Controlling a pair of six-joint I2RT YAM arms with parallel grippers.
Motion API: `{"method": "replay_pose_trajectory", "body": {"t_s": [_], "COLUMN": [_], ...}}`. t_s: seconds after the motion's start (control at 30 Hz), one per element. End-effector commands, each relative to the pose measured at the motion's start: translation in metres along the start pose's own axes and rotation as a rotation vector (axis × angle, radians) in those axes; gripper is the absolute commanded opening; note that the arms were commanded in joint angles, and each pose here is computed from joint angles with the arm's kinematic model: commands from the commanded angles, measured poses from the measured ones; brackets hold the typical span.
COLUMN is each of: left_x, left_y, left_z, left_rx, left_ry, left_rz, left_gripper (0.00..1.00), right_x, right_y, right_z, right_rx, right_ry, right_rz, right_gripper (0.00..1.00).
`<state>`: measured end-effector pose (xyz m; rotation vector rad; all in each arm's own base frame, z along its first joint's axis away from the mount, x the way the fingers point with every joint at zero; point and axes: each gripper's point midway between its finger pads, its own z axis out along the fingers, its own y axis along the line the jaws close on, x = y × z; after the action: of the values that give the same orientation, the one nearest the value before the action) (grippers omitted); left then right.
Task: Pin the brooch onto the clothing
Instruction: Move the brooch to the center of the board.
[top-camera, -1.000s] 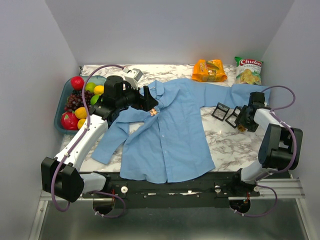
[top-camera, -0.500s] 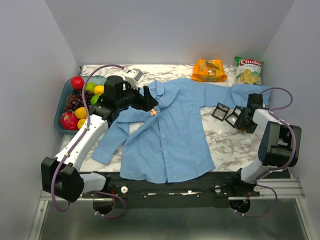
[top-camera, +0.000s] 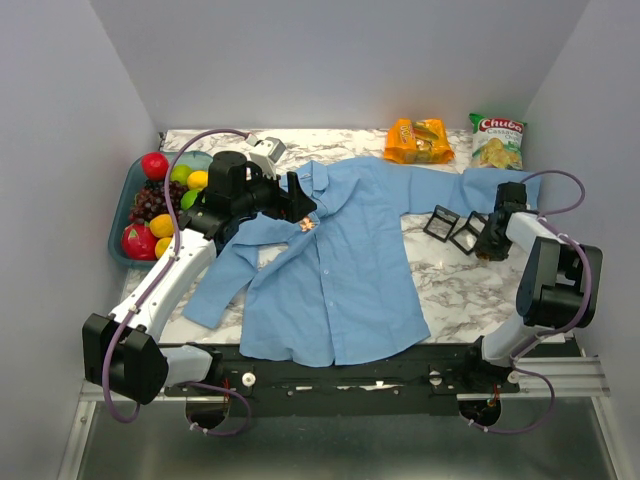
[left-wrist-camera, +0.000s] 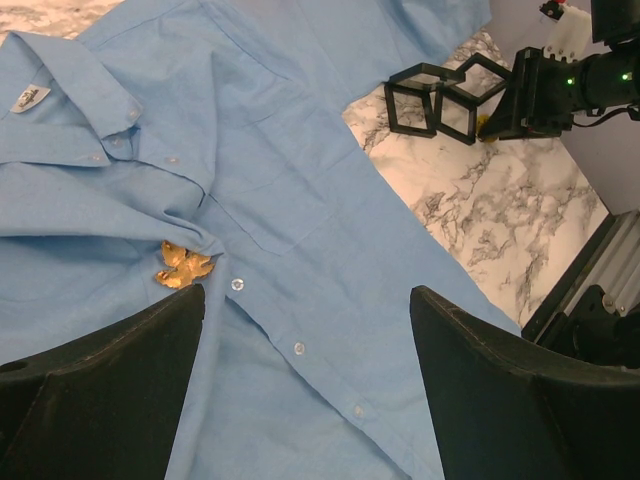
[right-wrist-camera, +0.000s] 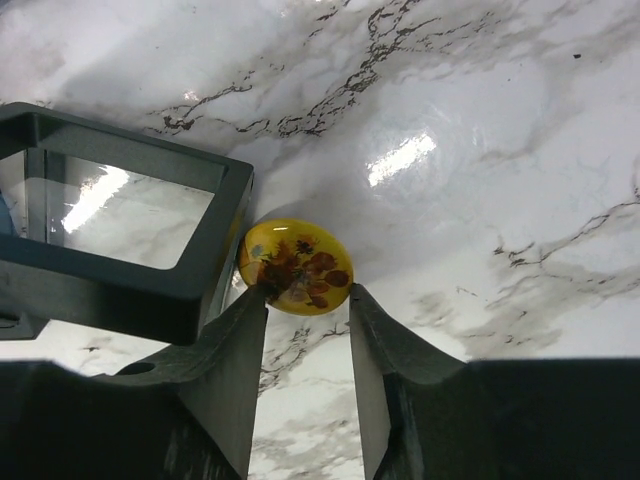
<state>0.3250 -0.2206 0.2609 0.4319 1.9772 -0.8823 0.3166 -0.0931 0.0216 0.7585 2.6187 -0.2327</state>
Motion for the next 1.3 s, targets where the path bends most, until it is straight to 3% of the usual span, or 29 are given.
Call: {"method": "replay_pose_trajectory", "body": {"t_s": [0.0, 0.53, 0.77, 0.9, 1.0, 1.07, 1.13, 1.27], "left_x": [0.0, -0.001, 0.0, 0.001, 0.001, 0.001, 0.0, -0.001], "left_y": [-0.002, -0.007, -0.007, -0.006, -0.005, -0.005, -0.005, -0.005], "left_z": [-0.001, 0.0, 0.0, 0.001, 0.002, 0.001, 0.001, 0.0], "left_rx": [0.022, 0.05, 0.049, 0.046, 0.042, 0.042, 0.04, 0.035], "left_ry": [-0.003, -0.007, -0.006, -0.004, 0.0, 0.0, -0.004, -0.007], "left_rz": [-0.001, -0.015, -0.016, -0.016, -0.016, -0.016, -0.012, -0.01], "left_gripper": [0.92, 0.91, 0.91, 0.91, 0.91, 0.91, 0.91, 0.92], "right_x": [0.02, 0.064, 0.109, 0.126, 0.105, 0.089, 0.068, 0.062], "right_y": [0.001, 0.043, 0.091, 0.121, 0.121, 0.116, 0.107, 0.103], "right_z": [0.002, -0.029, -0.05, -0.073, -0.09, -0.096, -0.101, -0.091], "right_rx": [-0.023, -0.218, -0.346, -0.435, -0.426, -0.396, -0.315, -0.26], "right_ry": [0.066, 0.126, 0.197, 0.206, 0.131, 0.069, 0.004, 0.02], "right_rz": [-0.02, -0.081, -0.14, -0.195, -0.208, -0.243, -0.266, -0.357], "right_gripper": [0.39, 0.4, 0.41, 0.47, 0.62, 0.67, 0.69, 0.69]}}
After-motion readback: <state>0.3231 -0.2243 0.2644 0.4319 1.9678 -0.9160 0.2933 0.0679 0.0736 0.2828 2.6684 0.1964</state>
